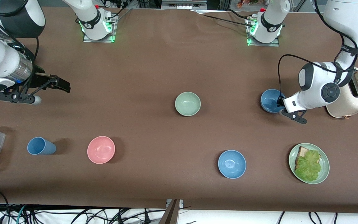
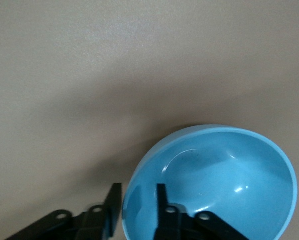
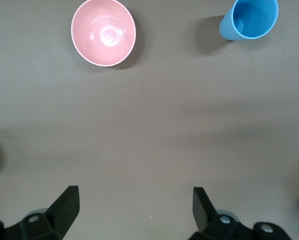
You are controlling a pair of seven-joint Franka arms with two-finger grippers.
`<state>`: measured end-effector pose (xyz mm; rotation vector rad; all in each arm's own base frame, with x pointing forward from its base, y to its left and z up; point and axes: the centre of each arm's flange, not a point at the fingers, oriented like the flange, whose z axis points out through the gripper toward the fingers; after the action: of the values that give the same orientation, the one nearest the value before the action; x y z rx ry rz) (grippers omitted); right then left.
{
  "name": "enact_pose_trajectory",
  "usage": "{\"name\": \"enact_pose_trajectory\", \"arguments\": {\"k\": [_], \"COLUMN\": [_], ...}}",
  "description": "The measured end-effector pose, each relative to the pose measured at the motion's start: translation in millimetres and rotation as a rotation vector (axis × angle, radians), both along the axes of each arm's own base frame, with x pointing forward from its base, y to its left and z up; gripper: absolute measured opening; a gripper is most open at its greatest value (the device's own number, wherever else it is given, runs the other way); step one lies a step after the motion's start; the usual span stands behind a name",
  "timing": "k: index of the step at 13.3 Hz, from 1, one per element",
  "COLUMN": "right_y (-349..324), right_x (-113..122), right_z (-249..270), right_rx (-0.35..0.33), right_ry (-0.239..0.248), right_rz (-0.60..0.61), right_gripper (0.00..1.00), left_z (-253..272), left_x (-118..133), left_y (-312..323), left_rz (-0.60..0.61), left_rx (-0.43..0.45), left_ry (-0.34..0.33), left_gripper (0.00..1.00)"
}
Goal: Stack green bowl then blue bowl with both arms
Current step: 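Grasp the rim of the blue bowl with the left gripper, then carry the blue bowl with the left gripper over the green bowl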
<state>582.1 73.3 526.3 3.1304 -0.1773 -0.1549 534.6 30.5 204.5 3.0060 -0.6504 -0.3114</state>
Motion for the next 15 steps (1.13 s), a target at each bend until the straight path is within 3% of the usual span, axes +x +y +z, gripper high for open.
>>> {"name": "enact_pose_trajectory", "arguments": {"k": [2,3,5,9,12,15], "right_y": [-1.7,-3.0,-5.2,-10.7,-10.7,-10.2], "right_x": [1.8,2.7,3.9,4.8,4.8,4.9], "right_z": [-2.2,-3.2,-4.7,-5.4,-5.4,-5.2], "right_rx": [-0.006,-0.007,-0.009,-0.007,-0.006,-0.006], "right_ry": [-0.002,-0.003,-0.004,-0.003,-0.003,-0.004], "right_rz": [0.001,0.002,0.01,0.033,0.037,0.044], "right_gripper": [1.0,1.0,1.0,1.0,1.0,1.0], "left_z": [0.3,2.6,16.6,82.6,136.7,145.3], "left_x": [0.2,1.4,8.2,39.5,61.0,52.4], "left_y": [0.1,-0.3,0.3,-32.1,-124.4,-230.4], "left_rz": [-0.003,-0.016,-0.049,-0.105,-0.097,0.026], "left_rx": [0.0,-0.003,-0.006,-0.02,-0.031,-0.009], "left_ry": [-0.001,-0.006,-0.027,-0.001,-0.037,-0.046], "left_gripper": [0.1,0.04,0.05,0.05,0.05,0.05]}}
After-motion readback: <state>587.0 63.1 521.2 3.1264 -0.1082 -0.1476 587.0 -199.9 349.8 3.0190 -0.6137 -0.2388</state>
